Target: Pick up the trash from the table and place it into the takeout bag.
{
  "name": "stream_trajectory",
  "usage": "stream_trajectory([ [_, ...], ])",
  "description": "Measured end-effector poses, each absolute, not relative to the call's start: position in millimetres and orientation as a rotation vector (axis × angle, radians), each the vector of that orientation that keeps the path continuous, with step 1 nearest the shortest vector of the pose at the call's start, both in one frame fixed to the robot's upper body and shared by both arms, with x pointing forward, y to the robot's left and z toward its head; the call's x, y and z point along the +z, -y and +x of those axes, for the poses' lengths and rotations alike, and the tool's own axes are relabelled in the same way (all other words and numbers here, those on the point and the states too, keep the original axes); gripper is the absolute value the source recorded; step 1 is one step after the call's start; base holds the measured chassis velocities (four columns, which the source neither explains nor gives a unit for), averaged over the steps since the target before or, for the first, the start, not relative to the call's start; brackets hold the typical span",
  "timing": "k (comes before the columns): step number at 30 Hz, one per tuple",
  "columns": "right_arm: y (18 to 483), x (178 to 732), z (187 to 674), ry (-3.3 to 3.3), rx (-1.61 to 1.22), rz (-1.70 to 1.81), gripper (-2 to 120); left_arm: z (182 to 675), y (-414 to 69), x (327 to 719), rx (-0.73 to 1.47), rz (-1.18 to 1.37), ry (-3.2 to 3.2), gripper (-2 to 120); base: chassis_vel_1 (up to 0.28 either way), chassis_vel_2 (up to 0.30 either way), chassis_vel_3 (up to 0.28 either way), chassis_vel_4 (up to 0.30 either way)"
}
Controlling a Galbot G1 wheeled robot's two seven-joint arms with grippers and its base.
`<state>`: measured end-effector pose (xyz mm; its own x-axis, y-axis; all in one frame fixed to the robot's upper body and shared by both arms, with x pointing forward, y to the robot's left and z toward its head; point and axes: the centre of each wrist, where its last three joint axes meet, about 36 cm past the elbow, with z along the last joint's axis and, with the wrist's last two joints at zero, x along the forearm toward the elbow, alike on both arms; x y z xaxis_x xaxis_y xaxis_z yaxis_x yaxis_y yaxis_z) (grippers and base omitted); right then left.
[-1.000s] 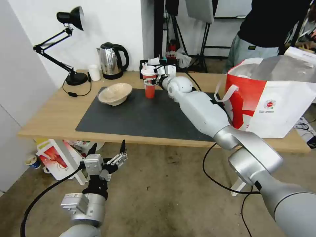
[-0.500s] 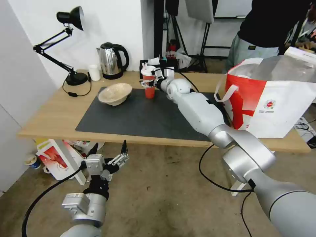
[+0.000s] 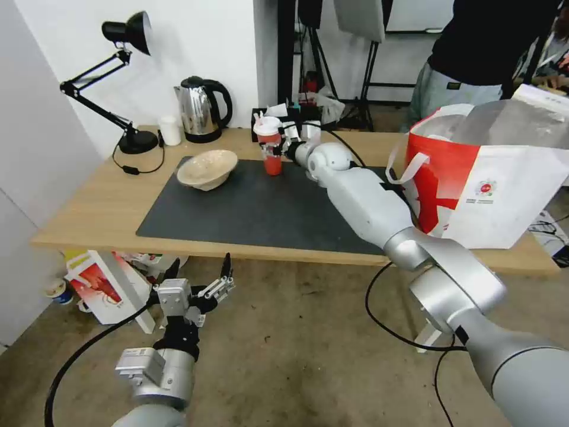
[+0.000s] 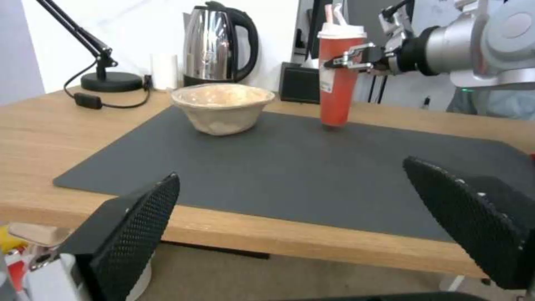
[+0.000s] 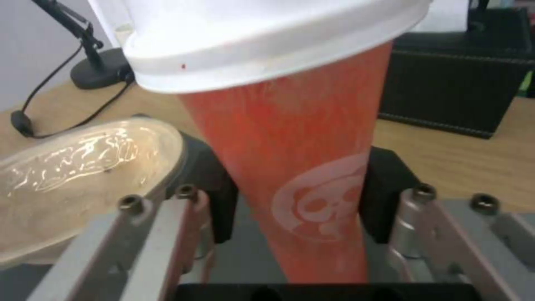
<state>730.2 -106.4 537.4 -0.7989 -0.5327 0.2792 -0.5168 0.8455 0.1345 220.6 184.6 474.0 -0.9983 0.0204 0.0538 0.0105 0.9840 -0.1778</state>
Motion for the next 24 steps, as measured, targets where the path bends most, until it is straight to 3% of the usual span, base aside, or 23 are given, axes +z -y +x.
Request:
stream_trajectory([
  [3,117,553,721,2.752,-0.086,0.804,26,220,-185,475,0.274,-0.019,3.078,100,0.0,0.0,0.0,0.0],
  [11,150,588,674,2.815,-0.132,0.842,8,220,-186,479,0.281,0.005,3.091,100,0.0,0.0,0.0,0.0],
  [16,176,619,639,2.882,-0.116,0.872,7,220,-190,479,0.271,0.032,3.11,100,0.0,0.0,0.0,0.0],
  [24,266,681,570,3.022,-0.117,0.759,7,218,-191,480,0.265,0.03,3.108,100,0.0,0.0,0.0,0.0],
])
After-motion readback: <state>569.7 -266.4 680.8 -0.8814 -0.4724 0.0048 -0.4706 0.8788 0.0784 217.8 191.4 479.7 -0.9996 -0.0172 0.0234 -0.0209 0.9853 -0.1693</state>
